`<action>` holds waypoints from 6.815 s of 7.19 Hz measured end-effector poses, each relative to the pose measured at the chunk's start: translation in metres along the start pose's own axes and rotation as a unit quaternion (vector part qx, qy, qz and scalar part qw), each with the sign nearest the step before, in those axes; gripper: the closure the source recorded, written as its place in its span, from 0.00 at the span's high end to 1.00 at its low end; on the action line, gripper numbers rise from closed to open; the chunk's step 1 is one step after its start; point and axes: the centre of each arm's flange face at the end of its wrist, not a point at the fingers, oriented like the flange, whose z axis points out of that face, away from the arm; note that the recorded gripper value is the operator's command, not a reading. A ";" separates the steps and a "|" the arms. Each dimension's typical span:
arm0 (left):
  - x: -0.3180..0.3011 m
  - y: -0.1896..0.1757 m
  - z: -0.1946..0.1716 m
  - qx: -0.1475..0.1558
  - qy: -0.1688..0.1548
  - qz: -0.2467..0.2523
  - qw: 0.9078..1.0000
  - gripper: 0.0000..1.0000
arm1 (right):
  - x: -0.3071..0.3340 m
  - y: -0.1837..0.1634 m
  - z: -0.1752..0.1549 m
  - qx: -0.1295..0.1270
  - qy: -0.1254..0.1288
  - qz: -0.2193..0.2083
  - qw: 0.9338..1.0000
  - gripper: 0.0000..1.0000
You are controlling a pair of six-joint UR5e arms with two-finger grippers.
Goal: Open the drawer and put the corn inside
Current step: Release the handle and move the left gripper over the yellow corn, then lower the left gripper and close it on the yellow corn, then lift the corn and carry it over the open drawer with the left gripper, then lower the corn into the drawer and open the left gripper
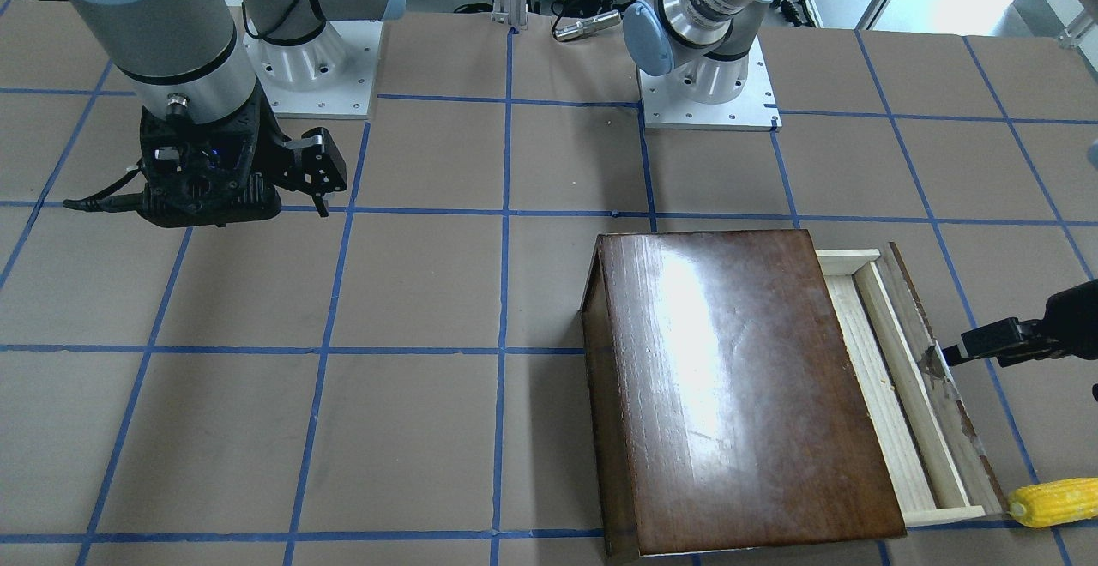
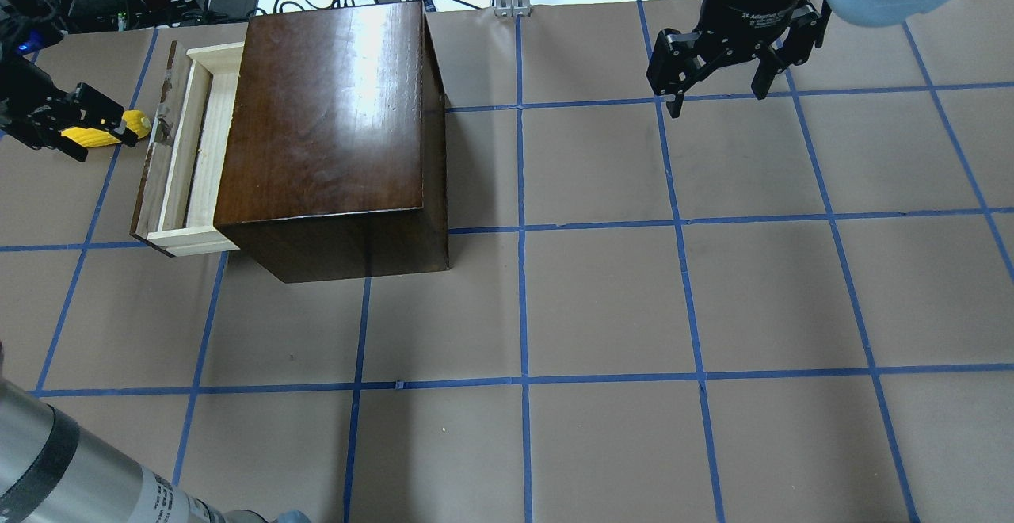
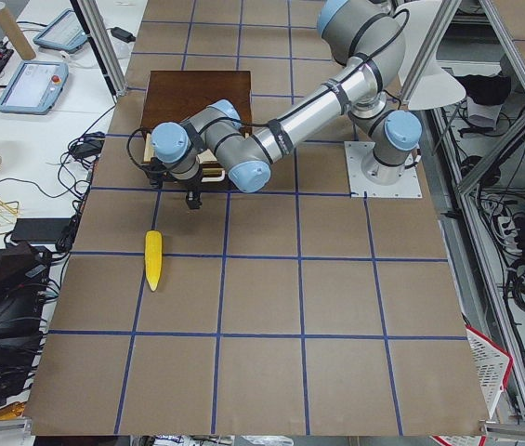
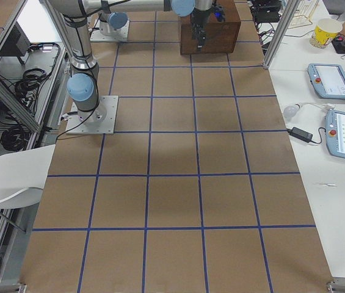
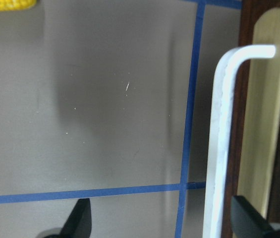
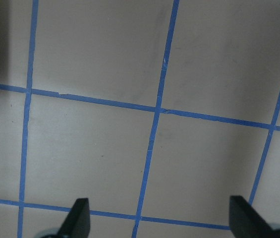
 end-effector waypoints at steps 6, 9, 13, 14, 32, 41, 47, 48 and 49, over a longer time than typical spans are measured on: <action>-0.054 -0.051 -0.004 -0.014 -0.131 0.242 0.961 1.00 | 0.000 0.000 0.000 0.000 0.000 0.000 1.000 1.00; -0.079 -0.073 0.023 -0.047 -0.162 0.427 0.888 1.00 | 0.000 0.000 0.000 0.000 0.000 0.000 1.000 1.00; -0.091 -0.099 0.050 -0.035 -0.167 0.624 0.763 0.98 | 0.000 0.000 0.000 0.000 0.000 0.000 1.000 1.00; -0.093 -0.103 0.058 -0.031 -0.162 0.652 0.740 0.98 | 0.000 0.000 0.000 0.000 0.000 0.000 1.000 1.00; -0.060 -0.090 0.003 -0.004 -0.126 0.563 0.817 0.00 | 0.000 0.000 0.000 0.000 0.000 0.000 1.000 1.00; 0.147 -0.056 -0.084 0.029 -0.097 0.077 0.992 0.00 | 0.000 0.000 0.000 0.000 0.000 0.000 1.000 1.00; 0.174 -0.045 -0.027 -0.015 -0.079 -0.029 0.996 0.70 | 0.000 0.000 0.000 0.000 0.000 0.000 1.000 1.00; 0.173 -0.045 -0.024 -0.018 -0.079 -0.030 0.996 0.82 | 0.000 0.000 0.000 0.000 0.000 0.000 1.000 1.00; 0.172 -0.045 -0.022 -0.021 -0.077 -0.029 0.996 0.88 | 0.000 0.000 0.000 0.000 0.000 0.000 1.000 1.00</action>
